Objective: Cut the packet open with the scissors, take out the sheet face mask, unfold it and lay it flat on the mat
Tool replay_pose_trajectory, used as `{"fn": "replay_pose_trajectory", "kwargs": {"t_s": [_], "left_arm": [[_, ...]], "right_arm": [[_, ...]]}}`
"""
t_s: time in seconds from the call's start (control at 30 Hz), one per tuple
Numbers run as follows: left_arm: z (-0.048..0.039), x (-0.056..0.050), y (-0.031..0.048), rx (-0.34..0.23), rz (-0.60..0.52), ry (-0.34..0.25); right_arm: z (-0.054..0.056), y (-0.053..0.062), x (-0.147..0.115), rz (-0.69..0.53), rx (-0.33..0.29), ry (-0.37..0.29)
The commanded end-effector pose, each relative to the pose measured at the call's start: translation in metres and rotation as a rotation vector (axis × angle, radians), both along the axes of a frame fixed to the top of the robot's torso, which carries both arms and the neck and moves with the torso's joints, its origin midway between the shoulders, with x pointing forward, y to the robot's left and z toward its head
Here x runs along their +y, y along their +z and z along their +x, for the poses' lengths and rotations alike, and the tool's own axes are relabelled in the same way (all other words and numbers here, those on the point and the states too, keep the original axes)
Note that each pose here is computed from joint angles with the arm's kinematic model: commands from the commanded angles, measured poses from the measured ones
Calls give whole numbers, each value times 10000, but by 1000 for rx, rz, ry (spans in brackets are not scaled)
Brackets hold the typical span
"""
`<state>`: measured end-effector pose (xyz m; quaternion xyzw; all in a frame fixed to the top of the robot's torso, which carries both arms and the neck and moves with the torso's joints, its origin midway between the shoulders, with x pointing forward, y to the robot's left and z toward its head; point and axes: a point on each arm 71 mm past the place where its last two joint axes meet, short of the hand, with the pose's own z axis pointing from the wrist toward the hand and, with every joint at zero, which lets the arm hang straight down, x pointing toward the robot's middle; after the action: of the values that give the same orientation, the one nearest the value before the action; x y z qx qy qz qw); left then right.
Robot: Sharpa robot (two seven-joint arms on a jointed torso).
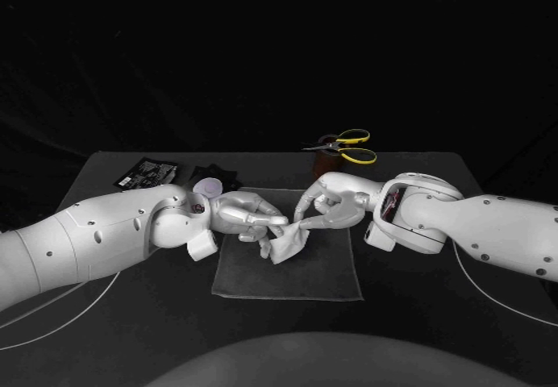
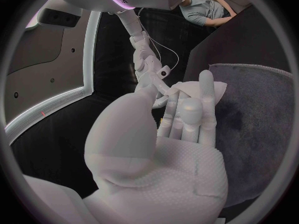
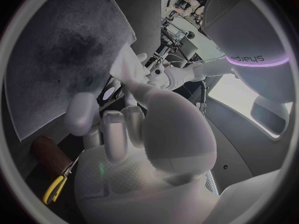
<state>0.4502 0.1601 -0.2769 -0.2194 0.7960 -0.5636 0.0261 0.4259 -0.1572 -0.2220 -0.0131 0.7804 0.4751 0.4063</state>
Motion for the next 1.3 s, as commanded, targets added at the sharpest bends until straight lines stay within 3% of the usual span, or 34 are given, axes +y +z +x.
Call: {"fn": "replay_pose_trajectory", "kwargs": {"t_s": [0.03, 0.63, 1.3], "left_arm": [[-17, -32, 11, 21, -13, -24], [36, -78, -3, -21, 31, 47], [42, -116, 12, -46, 24, 58]], "right_arm": [[11, 40, 10, 10, -58, -10], [0, 45, 36, 16, -47, -4], [9, 43, 53, 14, -49, -5]]}}
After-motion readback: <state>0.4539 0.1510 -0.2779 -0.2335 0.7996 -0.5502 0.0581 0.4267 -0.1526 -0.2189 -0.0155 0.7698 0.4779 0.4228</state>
